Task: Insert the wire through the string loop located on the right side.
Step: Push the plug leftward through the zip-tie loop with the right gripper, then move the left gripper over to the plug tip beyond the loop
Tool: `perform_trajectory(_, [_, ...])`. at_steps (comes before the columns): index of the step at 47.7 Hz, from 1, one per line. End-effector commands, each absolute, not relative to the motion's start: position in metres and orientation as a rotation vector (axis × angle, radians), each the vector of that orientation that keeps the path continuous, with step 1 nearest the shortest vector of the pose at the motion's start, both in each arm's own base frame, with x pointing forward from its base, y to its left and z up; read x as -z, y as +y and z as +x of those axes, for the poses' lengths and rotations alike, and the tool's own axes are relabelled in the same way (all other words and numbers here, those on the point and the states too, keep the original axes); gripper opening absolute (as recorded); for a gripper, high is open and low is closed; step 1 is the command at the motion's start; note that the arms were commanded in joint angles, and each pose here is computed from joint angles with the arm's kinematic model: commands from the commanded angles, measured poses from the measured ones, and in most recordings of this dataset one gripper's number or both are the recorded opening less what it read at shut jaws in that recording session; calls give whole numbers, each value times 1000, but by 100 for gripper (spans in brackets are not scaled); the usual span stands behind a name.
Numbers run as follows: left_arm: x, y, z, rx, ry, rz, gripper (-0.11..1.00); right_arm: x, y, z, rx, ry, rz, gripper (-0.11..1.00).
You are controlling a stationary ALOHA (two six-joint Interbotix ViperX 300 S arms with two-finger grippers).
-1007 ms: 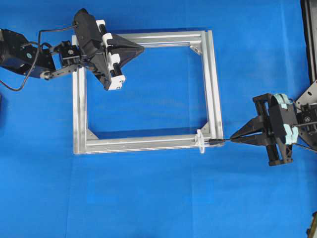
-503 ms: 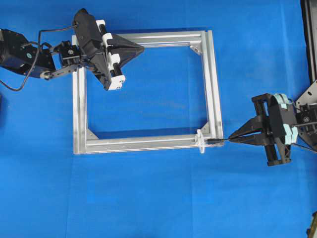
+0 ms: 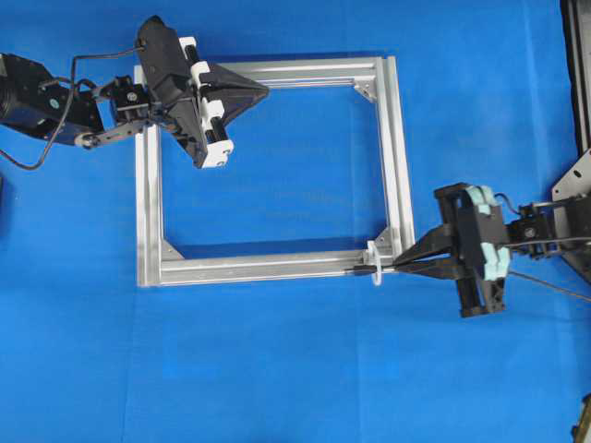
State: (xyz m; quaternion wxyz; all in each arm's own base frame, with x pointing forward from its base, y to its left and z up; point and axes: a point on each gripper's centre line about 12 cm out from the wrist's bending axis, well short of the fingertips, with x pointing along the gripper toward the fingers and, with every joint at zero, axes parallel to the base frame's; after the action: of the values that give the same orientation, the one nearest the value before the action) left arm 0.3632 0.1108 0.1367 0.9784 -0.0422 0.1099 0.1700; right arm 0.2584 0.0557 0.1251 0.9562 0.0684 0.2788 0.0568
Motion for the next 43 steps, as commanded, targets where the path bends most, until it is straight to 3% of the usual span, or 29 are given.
perform_trajectory(1, [-152, 111, 365, -338, 176, -76, 0, -134, 57, 269, -115, 517, 149, -3])
perform_trajectory(29, [-150, 103, 366, -320, 181, -88, 0, -135, 59, 275, -116, 508, 149, -3])
perform_trajectory(43, [-146, 47, 373, -171, 200, -77, 0, -135, 59, 275, -116, 508, 149, -3])
